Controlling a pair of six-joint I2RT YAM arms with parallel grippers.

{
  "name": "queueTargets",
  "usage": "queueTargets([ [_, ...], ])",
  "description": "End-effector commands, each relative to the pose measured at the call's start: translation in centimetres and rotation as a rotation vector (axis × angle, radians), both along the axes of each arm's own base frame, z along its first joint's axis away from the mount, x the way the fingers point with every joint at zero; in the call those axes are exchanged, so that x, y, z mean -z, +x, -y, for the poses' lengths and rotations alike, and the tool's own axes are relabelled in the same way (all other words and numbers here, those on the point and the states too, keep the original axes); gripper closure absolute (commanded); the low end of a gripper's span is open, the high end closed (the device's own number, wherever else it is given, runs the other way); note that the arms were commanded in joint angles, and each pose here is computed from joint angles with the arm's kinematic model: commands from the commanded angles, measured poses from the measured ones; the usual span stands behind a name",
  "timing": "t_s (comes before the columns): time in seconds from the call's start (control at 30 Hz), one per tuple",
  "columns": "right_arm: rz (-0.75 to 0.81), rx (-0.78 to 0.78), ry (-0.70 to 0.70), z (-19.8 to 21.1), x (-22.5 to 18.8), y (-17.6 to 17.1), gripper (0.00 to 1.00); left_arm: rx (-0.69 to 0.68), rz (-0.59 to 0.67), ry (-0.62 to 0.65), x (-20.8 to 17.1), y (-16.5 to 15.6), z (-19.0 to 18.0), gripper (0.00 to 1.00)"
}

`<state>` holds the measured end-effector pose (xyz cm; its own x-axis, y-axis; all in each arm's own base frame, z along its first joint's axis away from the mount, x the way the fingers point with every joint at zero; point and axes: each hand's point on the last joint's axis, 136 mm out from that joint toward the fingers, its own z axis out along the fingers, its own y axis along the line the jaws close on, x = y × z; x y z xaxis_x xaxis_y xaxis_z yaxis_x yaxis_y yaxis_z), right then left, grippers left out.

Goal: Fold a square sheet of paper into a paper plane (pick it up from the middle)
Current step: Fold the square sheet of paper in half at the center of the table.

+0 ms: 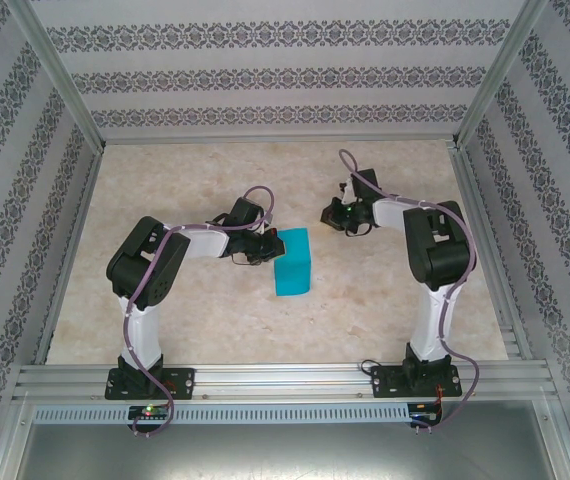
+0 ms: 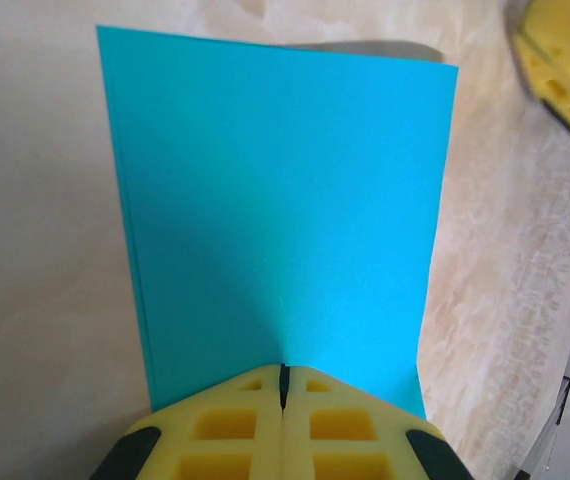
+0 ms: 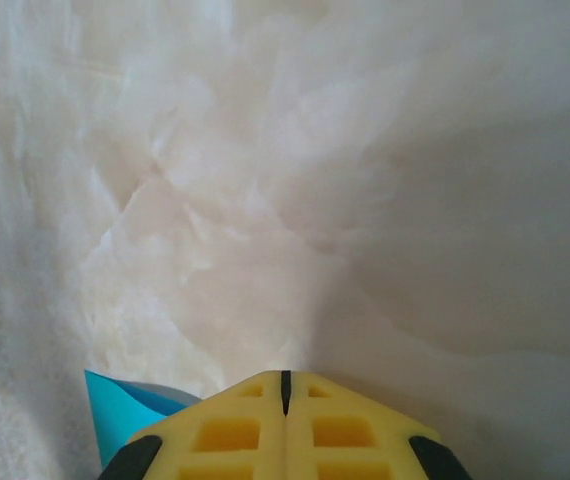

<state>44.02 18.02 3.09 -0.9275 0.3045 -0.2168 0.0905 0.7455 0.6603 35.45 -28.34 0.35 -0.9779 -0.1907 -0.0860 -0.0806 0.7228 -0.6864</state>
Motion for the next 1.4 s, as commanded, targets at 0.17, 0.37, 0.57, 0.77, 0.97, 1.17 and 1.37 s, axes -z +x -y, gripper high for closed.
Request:
queueTargets([
  [0.17,-0.016,-0.141,0.03,-4.0,-2.8,-8.0,1.0,-0.008,-0.467,0.493,12.2,-12.6,-9.9,1.0],
  [0.37,-0.077,-0.217,0.046,-6.7,-1.6,-11.6,1.0,-0.002,-0.458,0.494,12.0,-12.4,-9.8,1.0],
  [0.57,-0.112,-0.243,0.037,-7.7,-0.2,-12.4,1.0,0.001,-0.453,0.49,11.9,-12.3,-9.7,1.0],
  [0.77,-0.16,-0.267,0.022,-7.9,1.4,-13.5,1.0,0.003,-0.452,0.489,11.9,-12.2,-9.6,1.0],
  [0.97,-0.192,-0.275,-0.017,-6.7,2.5,-14.9,1.0,0.0,-0.452,0.503,12.0,-12.2,-9.9,1.0],
  [1.17,-0.241,-0.256,-0.04,-4.1,3.3,-17.1,1.0,-0.004,-0.453,0.52,12.1,-12.3,-10.2,1.0],
  [1.37,-0.235,-0.252,-0.033,-2.9,1.9,-18.2,1.0,-0.001,-0.451,0.523,12.2,-12.2,-10.3,1.0],
])
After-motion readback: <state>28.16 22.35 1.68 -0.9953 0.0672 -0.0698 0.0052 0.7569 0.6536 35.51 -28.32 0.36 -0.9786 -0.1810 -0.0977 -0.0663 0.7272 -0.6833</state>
